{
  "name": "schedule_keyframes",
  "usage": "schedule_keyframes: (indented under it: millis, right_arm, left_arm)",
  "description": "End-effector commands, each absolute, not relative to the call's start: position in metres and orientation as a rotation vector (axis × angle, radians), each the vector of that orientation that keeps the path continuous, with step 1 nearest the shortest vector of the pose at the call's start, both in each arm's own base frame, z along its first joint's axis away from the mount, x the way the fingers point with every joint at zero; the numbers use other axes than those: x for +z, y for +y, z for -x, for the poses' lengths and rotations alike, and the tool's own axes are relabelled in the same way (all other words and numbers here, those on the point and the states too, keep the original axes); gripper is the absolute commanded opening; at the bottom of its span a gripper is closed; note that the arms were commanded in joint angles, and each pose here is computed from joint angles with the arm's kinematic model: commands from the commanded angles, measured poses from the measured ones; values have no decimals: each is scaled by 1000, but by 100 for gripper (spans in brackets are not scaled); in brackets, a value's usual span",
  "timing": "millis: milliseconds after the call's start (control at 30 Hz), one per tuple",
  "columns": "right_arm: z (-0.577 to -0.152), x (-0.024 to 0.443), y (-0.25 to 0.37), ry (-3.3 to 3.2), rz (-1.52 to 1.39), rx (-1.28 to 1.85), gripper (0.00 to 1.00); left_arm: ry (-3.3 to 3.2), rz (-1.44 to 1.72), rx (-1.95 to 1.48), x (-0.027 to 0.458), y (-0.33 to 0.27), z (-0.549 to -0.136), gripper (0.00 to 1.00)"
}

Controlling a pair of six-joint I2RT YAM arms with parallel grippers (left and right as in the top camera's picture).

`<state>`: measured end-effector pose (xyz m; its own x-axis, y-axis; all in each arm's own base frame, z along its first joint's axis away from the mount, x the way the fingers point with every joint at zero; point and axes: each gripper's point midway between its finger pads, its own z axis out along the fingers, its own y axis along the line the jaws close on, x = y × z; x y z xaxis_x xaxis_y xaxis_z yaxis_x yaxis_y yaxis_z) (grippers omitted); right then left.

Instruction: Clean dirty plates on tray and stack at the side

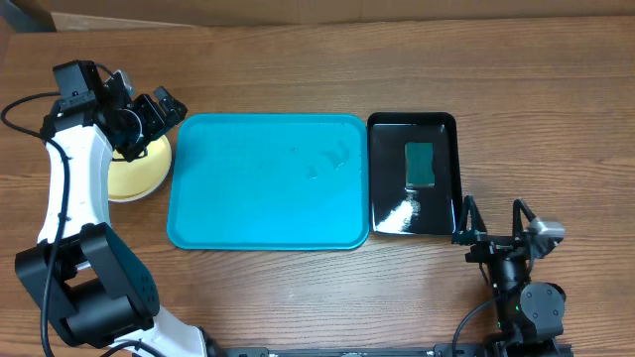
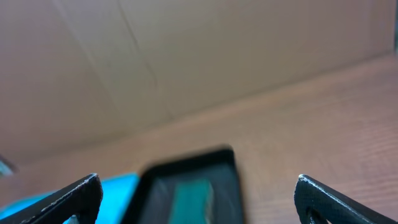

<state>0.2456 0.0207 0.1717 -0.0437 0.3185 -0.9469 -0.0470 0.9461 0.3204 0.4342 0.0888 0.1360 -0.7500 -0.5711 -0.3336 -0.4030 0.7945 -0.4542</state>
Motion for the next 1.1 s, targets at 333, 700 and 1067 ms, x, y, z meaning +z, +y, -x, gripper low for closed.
schedule_keyframes:
  millis: [333,700,1067]
  right_arm:
    - [-245,170,29,1595,-26,201,100]
    - [-246,169,7,1592,95,-32,100]
    - [-246,169,21,1591,119,38,100]
  left_arm:
    - [2519,691,-479,139,90,-438,100]
    - [2519,692,-478,139,90,-438,100]
    - [2519,692,-478,139,91,-438,100]
